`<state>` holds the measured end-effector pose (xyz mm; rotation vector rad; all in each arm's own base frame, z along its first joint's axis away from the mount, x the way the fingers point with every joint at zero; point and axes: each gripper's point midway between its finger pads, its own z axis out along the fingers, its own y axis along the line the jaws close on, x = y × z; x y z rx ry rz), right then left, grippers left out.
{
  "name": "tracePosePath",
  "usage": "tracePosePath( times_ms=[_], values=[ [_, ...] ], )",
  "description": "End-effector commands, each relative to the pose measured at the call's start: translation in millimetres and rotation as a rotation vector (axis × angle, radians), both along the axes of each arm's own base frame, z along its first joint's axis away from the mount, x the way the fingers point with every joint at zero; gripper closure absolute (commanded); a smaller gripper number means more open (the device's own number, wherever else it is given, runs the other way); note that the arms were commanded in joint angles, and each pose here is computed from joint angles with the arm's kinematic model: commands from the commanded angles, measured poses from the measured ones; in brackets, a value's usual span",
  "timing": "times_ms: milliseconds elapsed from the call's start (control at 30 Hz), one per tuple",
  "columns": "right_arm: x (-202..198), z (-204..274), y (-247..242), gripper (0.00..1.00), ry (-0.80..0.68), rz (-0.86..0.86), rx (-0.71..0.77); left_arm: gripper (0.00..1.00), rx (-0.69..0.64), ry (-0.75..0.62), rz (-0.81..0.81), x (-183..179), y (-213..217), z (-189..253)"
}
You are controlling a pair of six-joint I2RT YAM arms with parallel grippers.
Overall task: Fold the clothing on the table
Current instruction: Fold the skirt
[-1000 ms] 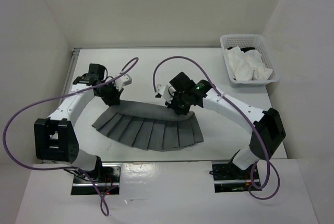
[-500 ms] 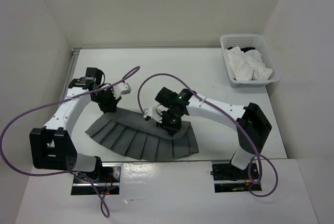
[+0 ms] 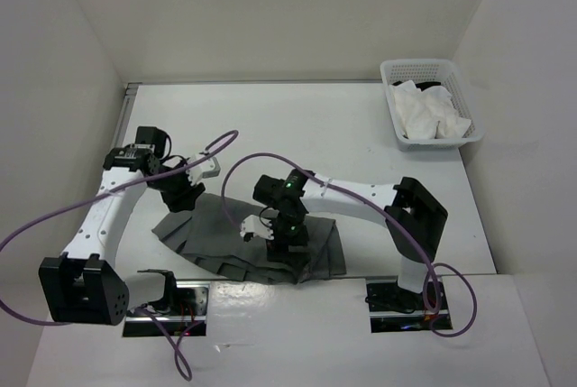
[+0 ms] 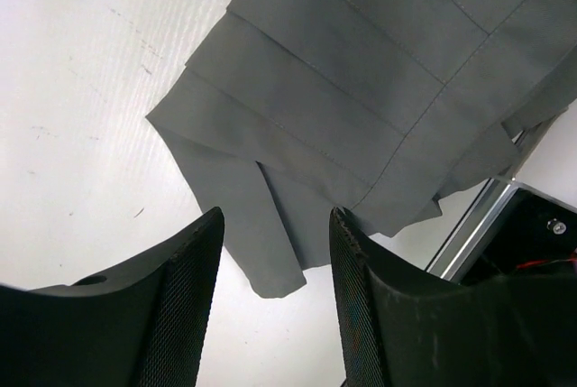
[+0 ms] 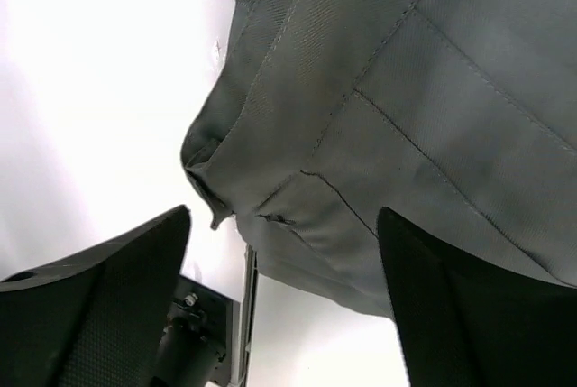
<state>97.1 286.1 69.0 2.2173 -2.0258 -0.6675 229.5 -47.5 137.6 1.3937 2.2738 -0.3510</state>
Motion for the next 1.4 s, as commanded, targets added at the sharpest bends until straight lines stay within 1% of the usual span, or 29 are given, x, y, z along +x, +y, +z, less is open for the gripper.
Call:
tracePosePath(
  times_ms=[0, 67, 133, 167, 233, 267, 300, 333, 367, 467, 533, 600, 733, 800, 967, 1067, 1133, 1200, 1233, 1333, 1367],
  values=[
    [2.4, 24.8, 7.1, 0.10, -0.019, 0.003, 0.056, 0.42, -0.017, -0.042, -0.001, 3.1, 0.0, 0.5],
    [8.1, 27.6, 10.5, 0.08, -0.053, -0.007, 0.074, 0.42, -0.021, -0.011, 0.013, 5.9, -0.3, -6.4],
    [20.9, 30.1, 10.8, 0.07, -0.071, -0.060, 0.089, 0.41, -0.024, 0.029, 0.025, 5.9, -0.6, -13.7],
    [24.1, 30.2, 9.6, 0.06, -0.072, -0.071, 0.088, 0.41, -0.028, 0.069, 0.052, 8.1, 1.2, -22.3],
    [32.1, 30.6, 10.4, 0.06, -0.073, -0.120, 0.095, 0.40, -0.039, 0.100, 0.058, 12.2, -0.6, -28.8],
    [33.4, 27.9, 9.6, 0.05, -0.081, -0.130, 0.088, 0.38, -0.053, 0.158, 0.092, 11.3, -0.2, -38.2],
    [33.3, 23.8, 9.4, 0.05, -0.074, -0.130, 0.076, 0.36, -0.056, 0.170, 0.112, 16.0, 1.9, -41.5],
    [31.2, 15.3, 6.1, 0.05, -0.059, -0.129, 0.049, 0.34, -0.057, 0.211, 0.122, 18.1, 1.7, -49.3],
    [29.3, 9.9, 3.2, 0.05, -0.049, -0.129, 0.032, 0.30, -0.061, 0.241, 0.151, 17.5, 4.3, -54.0],
    [27.1, -0.6, 0.2, 0.02, -0.013, -0.136, 0.004, 0.23, -0.068, 0.286, 0.209, 25.0, 12.1, -63.8],
    [29.1, -3.7, 1.9, 0.02, -0.002, -0.145, 0.009, 0.19, -0.075, 0.287, 0.245, 29.8, 15.8, -67.0],
    [29.4, -3.0, 6.0, 0.02, 0.007, -0.144, 0.018, 0.12, -0.081, 0.285, 0.276, 32.5, 18.2, -66.9],
    [27.7, -10.0, 12.1, 0.02, 0.045, -0.142, 0.011, 0.05, -0.055, 0.282, 0.333, 35.8, 23.7, -71.1],
    [24.6, -18.3, 9.7, 0.02, 0.070, -0.134, -0.016, 0.00, -0.032, 0.311, 0.361, 29.9, 26.9, -79.4],
    [20.9, -28.8, 13.4, 0.02, 0.119, -0.117, -0.030, 0.00, 0.029, 0.297, 0.411, 31.9, 38.6, -86.6],
    [20.4, -32.1, 16.2, 0.02, 0.130, -0.129, -0.029, 0.00, 0.024, 0.296, 0.430, 33.7, 38.2, -86.5],
    [35.1, -41.2, 20.8, 0.02, 0.059, -0.168, -0.038, 0.00, 0.024, 0.297, 0.430, 36.9, 38.5, -86.9],
    [43.0, -52.7, 20.0, 0.02, 0.021, -0.225, -0.074, 0.00, 0.019, 0.281, 0.443, 46.6, 39.0, -84.5],
    [57.4, -56.8, 23.9, 0.02, -0.051, -0.252, -0.068, 0.00, 0.017, 0.289, 0.455, 47.9, 38.7, -87.5],
    [80.0, -62.4, 27.3, 0.02, -0.143, -0.347, -0.069, 0.00, 0.009, 0.272, 0.474, 57.2, 39.0, -84.6],
    [91.9, -64.2, 23.9, 0.02, -0.209, -0.373, -0.088, 0.00, 0.009, 0.271, 0.474, 59.3, 39.2, -86.9]
  ],
)
